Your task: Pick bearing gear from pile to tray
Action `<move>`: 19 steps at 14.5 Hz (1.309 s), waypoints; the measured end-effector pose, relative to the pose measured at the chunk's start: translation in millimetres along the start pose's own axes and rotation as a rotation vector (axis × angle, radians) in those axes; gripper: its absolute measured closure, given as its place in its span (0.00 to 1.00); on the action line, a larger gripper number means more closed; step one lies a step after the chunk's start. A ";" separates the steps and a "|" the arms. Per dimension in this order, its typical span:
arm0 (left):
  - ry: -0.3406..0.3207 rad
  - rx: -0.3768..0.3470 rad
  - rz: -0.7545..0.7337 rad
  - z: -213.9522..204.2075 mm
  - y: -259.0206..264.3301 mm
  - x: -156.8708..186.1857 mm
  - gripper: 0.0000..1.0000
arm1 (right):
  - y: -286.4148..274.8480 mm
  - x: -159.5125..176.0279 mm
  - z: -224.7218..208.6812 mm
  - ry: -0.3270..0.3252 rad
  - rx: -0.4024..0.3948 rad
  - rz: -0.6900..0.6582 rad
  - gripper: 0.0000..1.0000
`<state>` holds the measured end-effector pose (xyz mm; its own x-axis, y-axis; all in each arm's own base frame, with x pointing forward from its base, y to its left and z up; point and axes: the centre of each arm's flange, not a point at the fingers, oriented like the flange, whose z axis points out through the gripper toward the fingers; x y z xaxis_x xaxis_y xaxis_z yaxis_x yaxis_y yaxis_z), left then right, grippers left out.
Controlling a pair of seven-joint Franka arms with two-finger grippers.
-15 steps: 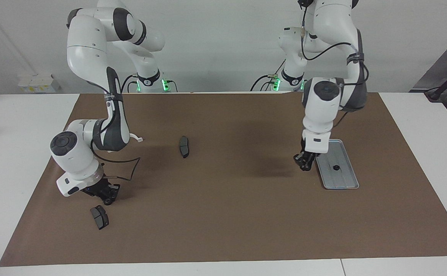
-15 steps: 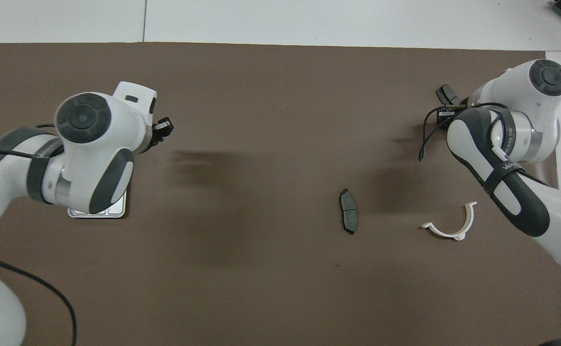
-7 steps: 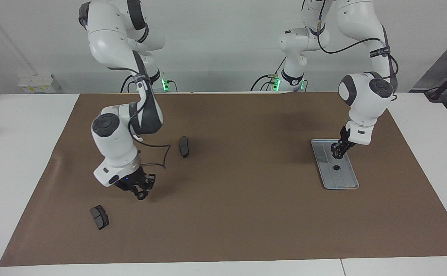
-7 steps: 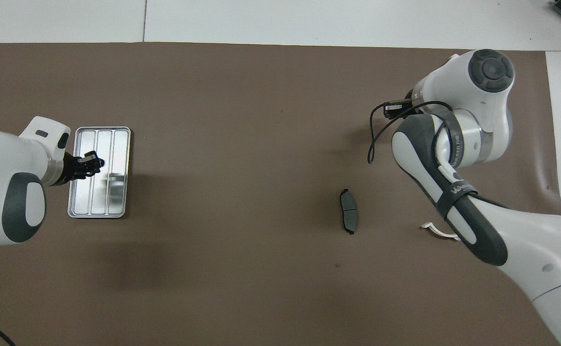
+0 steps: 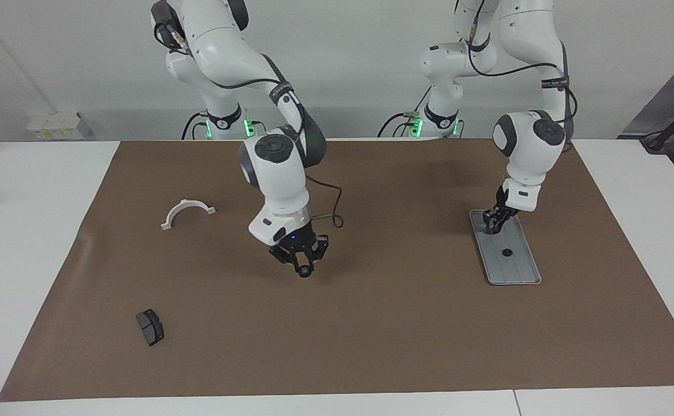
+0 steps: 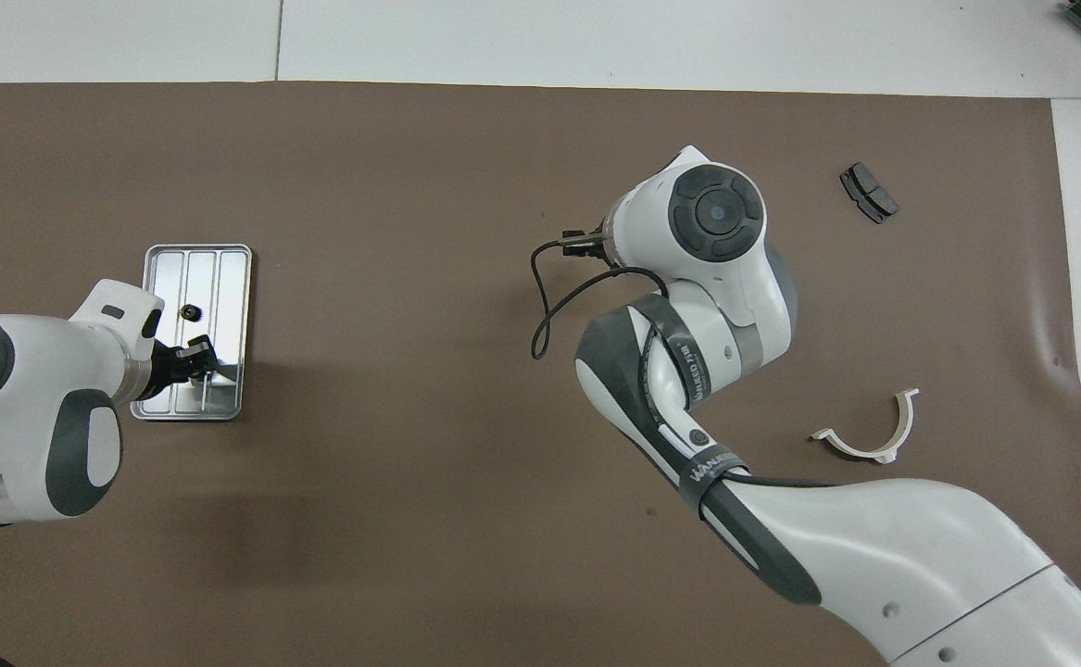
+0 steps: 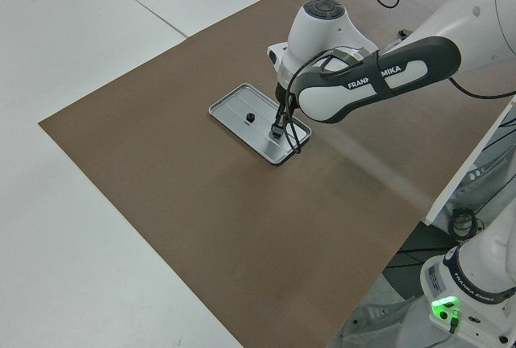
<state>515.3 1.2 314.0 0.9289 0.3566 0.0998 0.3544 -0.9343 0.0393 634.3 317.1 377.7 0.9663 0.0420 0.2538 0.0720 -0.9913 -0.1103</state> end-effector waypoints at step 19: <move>0.053 -0.066 0.074 -128.7 160.7 31.3 0.00 | -144.5 -50.3 23.2 0.131 0.161 -0.009 0.00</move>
<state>587.6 -137.6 451.4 0.9448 0.2876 0.1572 0.2753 -0.9566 0.0955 581.1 461.1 358.6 0.9256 0.0240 0.3776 0.1297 -0.9576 -0.2572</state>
